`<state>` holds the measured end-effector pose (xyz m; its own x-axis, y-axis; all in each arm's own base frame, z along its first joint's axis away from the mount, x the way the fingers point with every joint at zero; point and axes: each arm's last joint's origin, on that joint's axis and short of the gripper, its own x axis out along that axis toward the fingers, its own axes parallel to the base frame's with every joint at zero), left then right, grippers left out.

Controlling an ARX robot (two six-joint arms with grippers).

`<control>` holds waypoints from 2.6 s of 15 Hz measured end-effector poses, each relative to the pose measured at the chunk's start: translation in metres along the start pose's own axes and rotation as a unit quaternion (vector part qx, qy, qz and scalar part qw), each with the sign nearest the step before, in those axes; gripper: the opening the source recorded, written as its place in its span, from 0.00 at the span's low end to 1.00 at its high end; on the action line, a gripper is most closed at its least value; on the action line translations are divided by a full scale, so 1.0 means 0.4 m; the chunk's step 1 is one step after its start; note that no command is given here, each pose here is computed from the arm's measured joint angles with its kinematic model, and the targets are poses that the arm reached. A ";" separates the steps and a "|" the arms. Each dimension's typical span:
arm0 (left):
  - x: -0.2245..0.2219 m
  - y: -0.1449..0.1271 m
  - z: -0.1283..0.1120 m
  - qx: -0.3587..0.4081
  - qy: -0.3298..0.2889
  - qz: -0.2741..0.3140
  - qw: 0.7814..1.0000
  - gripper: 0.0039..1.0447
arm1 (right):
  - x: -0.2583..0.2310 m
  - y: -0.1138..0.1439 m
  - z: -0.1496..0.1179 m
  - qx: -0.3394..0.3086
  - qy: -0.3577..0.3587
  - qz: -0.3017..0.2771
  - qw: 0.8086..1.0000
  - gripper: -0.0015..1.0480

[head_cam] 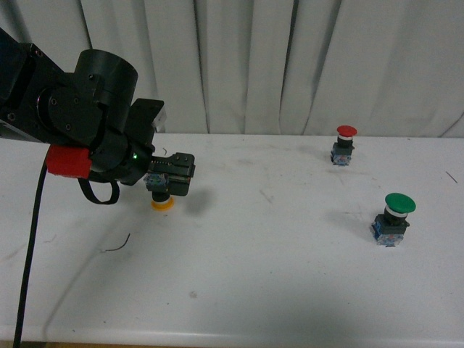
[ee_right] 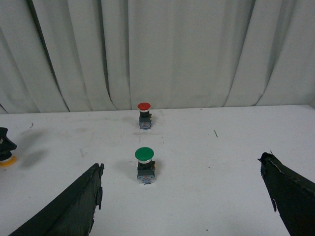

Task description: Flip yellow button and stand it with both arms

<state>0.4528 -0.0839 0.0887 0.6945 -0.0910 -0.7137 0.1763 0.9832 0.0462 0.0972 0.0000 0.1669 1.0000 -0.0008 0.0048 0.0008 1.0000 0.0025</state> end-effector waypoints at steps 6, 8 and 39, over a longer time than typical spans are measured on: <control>-0.001 -0.005 0.008 -0.005 -0.004 0.001 1.000 0.35 | 0.000 0.000 0.000 0.000 0.000 0.000 1.000 0.94; -0.002 -0.015 0.012 -0.006 -0.011 -0.001 1.000 0.34 | 0.000 0.000 0.000 0.000 0.000 0.000 1.000 0.94; -0.600 -0.113 -0.164 -0.204 -0.297 -0.477 0.802 0.34 | 0.000 0.000 0.000 0.000 0.000 0.000 1.000 0.94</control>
<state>0.2325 -0.0961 0.2120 0.6105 -0.7723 0.1758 0.6660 0.3803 -0.6417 0.0972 0.0000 0.1669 1.0000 -0.0008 0.0048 0.0008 1.0000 0.0025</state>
